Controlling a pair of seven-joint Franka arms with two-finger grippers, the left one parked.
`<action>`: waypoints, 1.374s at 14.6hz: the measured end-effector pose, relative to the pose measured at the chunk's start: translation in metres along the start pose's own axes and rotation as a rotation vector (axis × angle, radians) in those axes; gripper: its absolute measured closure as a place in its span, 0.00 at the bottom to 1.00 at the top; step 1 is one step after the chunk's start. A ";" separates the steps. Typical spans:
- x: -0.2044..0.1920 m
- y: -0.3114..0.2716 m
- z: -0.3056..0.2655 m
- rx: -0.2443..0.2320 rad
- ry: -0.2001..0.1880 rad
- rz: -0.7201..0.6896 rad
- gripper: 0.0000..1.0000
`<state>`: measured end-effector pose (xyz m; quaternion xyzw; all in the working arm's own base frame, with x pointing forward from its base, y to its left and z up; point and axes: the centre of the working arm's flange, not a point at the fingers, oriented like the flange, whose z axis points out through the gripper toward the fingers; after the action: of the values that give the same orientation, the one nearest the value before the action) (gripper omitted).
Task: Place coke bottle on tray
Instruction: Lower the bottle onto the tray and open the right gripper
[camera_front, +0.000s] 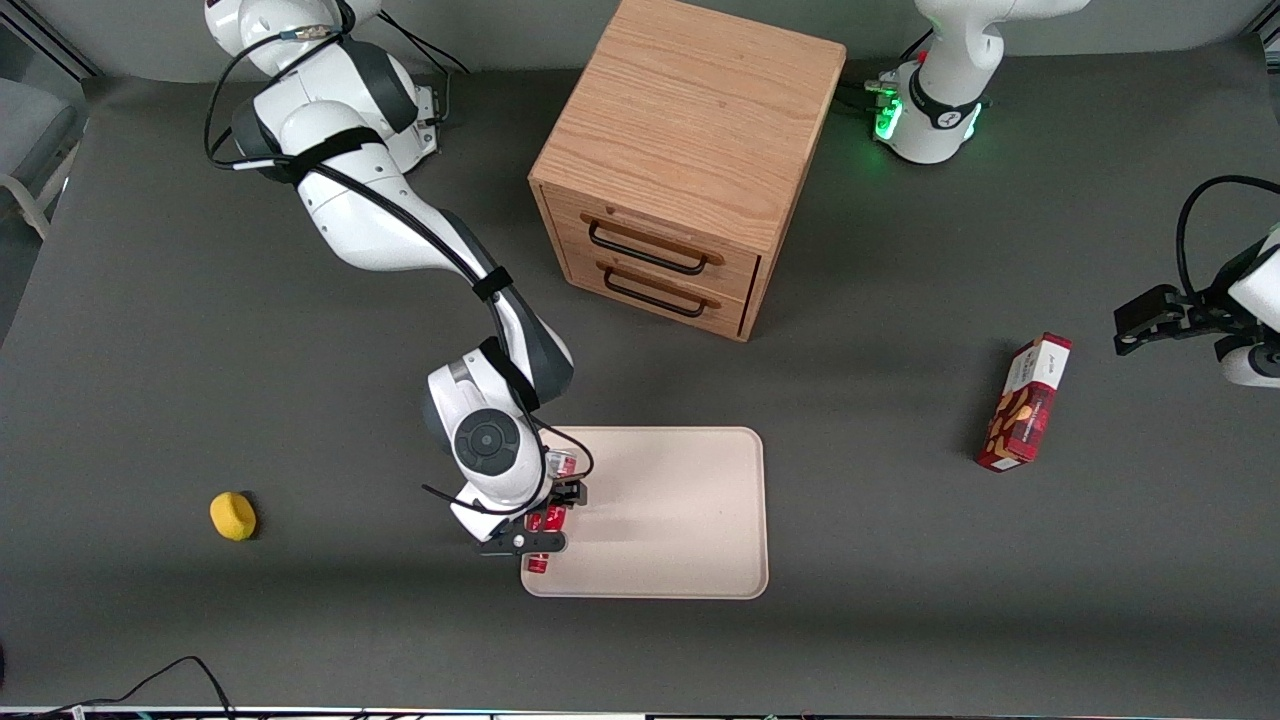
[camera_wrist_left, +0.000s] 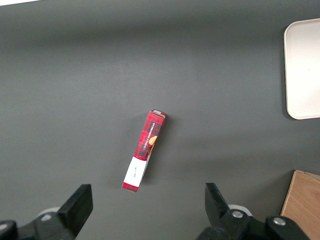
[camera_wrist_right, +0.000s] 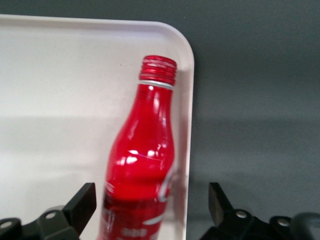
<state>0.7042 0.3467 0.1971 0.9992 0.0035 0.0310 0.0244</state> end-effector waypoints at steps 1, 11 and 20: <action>0.000 0.000 0.000 -0.001 0.000 -0.001 0.00; 0.005 0.000 -0.018 0.000 0.008 0.025 0.00; -0.027 0.016 -0.144 -0.069 -0.120 0.093 0.00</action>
<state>0.6683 0.3371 0.3393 0.9969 -0.0456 -0.0276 0.0575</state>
